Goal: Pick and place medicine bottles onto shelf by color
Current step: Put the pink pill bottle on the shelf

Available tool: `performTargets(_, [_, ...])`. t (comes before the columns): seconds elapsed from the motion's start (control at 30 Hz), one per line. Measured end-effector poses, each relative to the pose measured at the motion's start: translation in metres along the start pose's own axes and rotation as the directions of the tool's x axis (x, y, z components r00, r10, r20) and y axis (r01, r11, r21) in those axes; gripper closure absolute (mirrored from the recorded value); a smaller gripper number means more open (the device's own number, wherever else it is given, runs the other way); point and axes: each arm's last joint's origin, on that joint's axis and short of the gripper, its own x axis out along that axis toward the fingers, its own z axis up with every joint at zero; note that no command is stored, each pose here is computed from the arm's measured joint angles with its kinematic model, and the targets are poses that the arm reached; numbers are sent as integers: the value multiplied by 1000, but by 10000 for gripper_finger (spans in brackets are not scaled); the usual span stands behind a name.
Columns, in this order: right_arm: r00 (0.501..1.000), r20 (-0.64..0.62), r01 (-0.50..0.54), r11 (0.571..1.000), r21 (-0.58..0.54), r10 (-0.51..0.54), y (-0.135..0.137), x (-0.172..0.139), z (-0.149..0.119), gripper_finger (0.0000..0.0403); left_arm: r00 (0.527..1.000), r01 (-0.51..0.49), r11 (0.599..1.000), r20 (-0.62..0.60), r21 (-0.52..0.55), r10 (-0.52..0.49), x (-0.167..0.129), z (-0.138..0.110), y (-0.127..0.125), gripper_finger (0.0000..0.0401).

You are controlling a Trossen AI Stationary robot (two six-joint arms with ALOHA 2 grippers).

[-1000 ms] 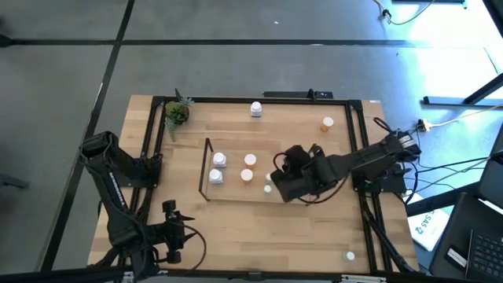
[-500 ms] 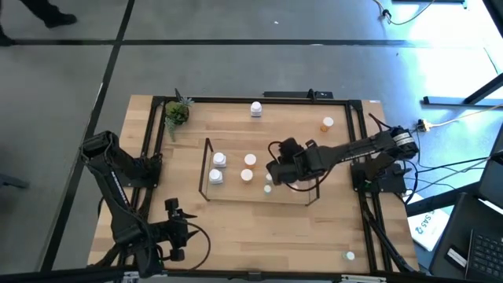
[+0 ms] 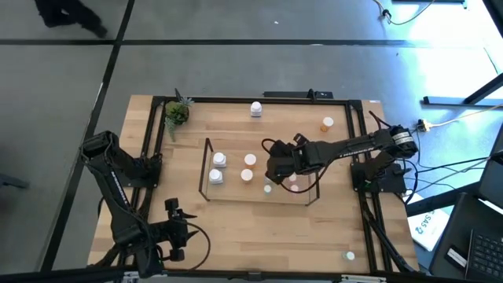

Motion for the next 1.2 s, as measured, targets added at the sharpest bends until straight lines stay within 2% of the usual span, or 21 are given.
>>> performTargets(0.17, [1000, -24, -7, 999, -50, 6, -2, 3, 0, 281, 1000, 2, 1000, 1, -2, -2, 0, 0, 0, 198])
performTargets(0.27, [997, -70, -55, 988, -148, 45, -3, 12, -4, 281, 1000, 4, 1000, -2, -3, -4, 0, 0, 0, 198])
performTargets(0.47, [985, -138, -130, 965, -227, 100, -10, 22, -3, 281, 1000, 4, 1000, -2, -4, -4, 0, 0, 0, 198])
performTargets(0.8, [984, -145, -136, 962, -235, 104, -15, 22, -1, 281, 1000, 10, 1000, 0, -11, -10, 0, 0, -1, 198])
performTargets(1.07, [983, -37, -184, 964, -191, 180, -6, -24, -13, 281, 1000, 10, 1000, 0, -10, -10, 0, 0, -1, 198])
performTargets(1.2, [975, 26, -216, 965, -148, 222, 7, -47, -27, 281, 1000, 10, 1000, 0, -10, -10, 0, 0, -1, 198])
